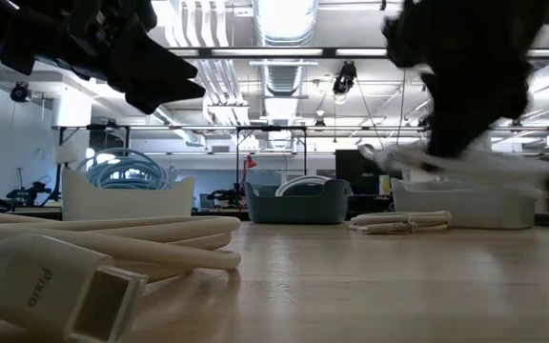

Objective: Pick & Place USB Port
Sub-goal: Put the white usb cable into the green bin

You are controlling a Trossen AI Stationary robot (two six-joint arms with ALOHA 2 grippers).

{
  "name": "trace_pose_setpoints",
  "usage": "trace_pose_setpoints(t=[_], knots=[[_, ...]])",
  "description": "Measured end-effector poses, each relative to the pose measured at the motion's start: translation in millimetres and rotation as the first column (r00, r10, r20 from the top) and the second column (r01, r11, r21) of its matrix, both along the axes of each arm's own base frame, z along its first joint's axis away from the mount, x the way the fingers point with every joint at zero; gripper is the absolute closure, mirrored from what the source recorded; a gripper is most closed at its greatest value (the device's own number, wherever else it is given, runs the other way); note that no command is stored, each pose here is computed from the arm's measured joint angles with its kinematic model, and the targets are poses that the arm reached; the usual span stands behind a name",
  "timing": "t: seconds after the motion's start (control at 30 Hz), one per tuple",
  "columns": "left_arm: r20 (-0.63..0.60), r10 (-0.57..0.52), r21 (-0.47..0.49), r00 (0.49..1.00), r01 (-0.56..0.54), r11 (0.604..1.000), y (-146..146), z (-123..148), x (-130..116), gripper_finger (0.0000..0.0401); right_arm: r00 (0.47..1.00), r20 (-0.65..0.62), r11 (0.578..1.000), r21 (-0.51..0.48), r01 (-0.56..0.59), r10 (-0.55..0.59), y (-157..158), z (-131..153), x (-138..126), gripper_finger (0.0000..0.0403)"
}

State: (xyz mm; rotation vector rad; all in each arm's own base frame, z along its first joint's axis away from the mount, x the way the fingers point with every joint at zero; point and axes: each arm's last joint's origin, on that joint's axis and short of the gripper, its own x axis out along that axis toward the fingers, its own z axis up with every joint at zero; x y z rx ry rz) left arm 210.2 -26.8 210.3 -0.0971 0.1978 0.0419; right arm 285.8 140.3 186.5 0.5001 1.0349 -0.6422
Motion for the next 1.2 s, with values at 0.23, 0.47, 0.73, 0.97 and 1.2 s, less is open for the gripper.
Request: trace_pose_setpoints(t=[0.23, 0.47, 0.73, 0.97, 1.2], knots=[[0.0, 0.0, 0.0, 1.0, 0.0, 1.0, 0, 0, 0, 0.0179, 0.992, 0.12, 0.948, -0.318, -0.002, 0.043, -40, 42, 34, 0.0378], [0.0, -0.001, 0.004, 1.0, 0.001, 1.0, 0, 0, 0, 0.0179, 0.977, 0.19, 0.831, -0.524, 0.186, -0.099, -117, 64, 63, 0.0378], [-0.008, -0.001, 0.006, 1.0, 0.001, 1.0, 0, -1, 0, 0.0179, 0.914, 0.367, 0.791, -0.502, 0.349, -0.171, -198, 67, 87, 0.036], [-0.035, -0.001, 0.01, 0.999, 0.001, 1.0, 0, -3, -1, 0.0179, 0.891, 0.399, 0.776, -0.484, 0.405, -0.216, -230, 39, 104, 0.0369], [-0.039, 0.0, 0.012, 0.999, 0.0, 1.0, 0, -4, -1, 0.0179, 0.855, 0.438, 0.758, -0.447, 0.475, -0.278, -251, 7, 118, 0.0366]])
